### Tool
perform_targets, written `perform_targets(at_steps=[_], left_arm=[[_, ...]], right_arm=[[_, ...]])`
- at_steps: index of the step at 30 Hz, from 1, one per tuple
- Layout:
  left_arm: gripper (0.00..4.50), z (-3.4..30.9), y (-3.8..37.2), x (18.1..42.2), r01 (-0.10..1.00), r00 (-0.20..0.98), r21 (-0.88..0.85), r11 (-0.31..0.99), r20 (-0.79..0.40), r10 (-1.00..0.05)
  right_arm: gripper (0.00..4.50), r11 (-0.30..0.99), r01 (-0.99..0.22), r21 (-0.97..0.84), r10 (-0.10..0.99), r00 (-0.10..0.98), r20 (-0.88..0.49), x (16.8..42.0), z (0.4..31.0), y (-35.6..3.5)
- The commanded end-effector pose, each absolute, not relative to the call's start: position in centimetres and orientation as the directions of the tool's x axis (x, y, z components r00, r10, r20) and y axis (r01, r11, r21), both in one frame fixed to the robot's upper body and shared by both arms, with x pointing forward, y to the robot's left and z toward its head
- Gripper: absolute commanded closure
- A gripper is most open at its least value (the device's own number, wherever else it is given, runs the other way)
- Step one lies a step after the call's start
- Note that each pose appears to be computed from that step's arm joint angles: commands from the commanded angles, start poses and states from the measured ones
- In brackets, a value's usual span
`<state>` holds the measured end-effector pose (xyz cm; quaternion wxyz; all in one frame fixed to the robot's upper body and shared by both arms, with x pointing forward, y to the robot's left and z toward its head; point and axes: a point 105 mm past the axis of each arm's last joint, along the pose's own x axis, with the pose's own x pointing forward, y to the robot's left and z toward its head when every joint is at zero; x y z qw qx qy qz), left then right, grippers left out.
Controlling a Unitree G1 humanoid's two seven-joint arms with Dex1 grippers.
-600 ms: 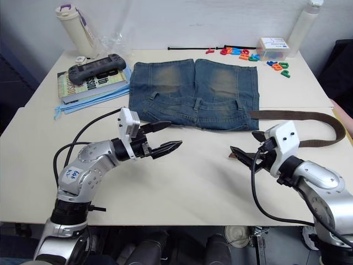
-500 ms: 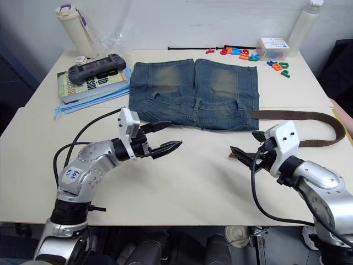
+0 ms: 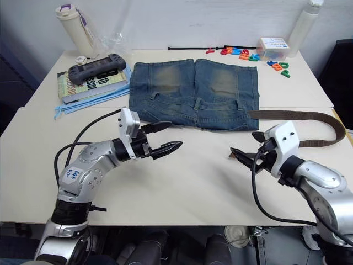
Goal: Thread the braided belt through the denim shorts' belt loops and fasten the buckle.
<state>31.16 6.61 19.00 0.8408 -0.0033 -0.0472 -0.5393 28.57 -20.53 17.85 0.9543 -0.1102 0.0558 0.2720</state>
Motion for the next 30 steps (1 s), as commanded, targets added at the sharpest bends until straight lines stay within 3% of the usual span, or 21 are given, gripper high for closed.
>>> perform_targets(at_steps=[1, 10, 20, 23, 30], left_arm=[[0.04, 19.9, 6.2, 30.5, 0.918, 0.381, 0.073, 0.390, 0.113, -0.918], [0.04, 19.9, 5.9, 30.4, 0.921, 0.375, 0.071, 0.384, 0.115, -0.920], [0.04, 19.7, 5.9, 30.2, 0.916, 0.387, 0.068, 0.396, 0.115, -0.915], [0.00, 19.6, 6.1, 30.1, 0.912, 0.397, 0.067, 0.406, 0.113, -0.911], [0.00, 19.6, 6.3, 30.1, 0.907, 0.407, 0.066, 0.415, 0.109, -0.907]], right_arm=[[0.00, 0.790, -0.563, -0.243, 0.507, 0.822, -0.259, 28.6, 17.6, -20.8], [0.00, 0.785, -0.536, -0.309, 0.353, 0.799, -0.487, 31.3, 15.6, -24.3], [0.00, 0.732, -0.619, -0.284, 0.311, 0.675, -0.669, 31.8, 12.7, -25.8], [0.90, 0.737, -0.620, -0.269, 0.313, 0.666, -0.677, 31.9, 12.5, -25.8], [3.70, 0.721, -0.644, -0.254, 0.349, 0.655, -0.670, 31.9, 12.6, -25.3]])
